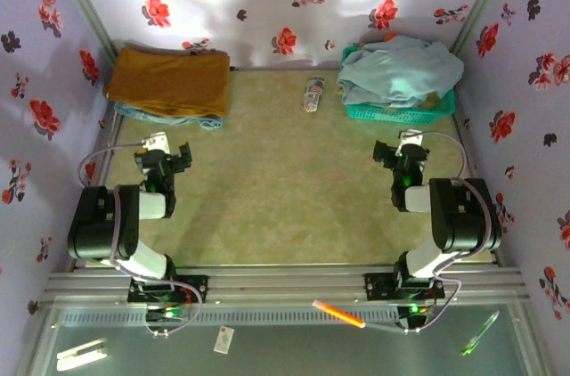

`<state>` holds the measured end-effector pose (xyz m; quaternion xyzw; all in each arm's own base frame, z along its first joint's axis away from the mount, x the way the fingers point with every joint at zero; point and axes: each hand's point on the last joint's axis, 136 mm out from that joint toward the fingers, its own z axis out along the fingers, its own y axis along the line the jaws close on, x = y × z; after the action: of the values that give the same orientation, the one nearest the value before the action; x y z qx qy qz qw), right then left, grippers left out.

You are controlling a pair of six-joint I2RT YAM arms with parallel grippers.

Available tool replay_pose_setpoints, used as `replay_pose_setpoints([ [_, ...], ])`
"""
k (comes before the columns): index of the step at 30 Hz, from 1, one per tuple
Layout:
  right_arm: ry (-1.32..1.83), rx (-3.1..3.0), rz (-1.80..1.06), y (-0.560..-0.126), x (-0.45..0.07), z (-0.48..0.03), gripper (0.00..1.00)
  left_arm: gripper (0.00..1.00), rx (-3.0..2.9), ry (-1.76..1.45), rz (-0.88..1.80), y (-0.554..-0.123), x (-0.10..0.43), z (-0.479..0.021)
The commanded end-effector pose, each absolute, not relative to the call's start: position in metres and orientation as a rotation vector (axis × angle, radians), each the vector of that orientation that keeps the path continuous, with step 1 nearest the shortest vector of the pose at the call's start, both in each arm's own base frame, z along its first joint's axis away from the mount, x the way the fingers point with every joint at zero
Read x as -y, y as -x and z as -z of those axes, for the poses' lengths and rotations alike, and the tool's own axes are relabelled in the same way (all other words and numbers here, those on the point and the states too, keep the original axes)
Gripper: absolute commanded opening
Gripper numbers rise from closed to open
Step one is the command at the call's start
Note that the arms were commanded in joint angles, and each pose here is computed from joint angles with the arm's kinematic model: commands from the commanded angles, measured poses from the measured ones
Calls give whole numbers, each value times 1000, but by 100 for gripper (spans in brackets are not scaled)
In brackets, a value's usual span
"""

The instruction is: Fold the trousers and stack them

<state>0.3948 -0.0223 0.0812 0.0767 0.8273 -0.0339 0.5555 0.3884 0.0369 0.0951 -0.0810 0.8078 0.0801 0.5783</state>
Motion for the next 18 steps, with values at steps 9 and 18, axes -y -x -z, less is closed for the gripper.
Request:
replay_pose_setpoints([
  [9, -195, -1937, 53, -397, 21, -86, 99, 100, -1881, 192, -186, -391, -38, -98],
  [18, -195, -1938, 53, -397, 21, -86, 99, 100, -1879, 194, -188, -390, -39, -97],
])
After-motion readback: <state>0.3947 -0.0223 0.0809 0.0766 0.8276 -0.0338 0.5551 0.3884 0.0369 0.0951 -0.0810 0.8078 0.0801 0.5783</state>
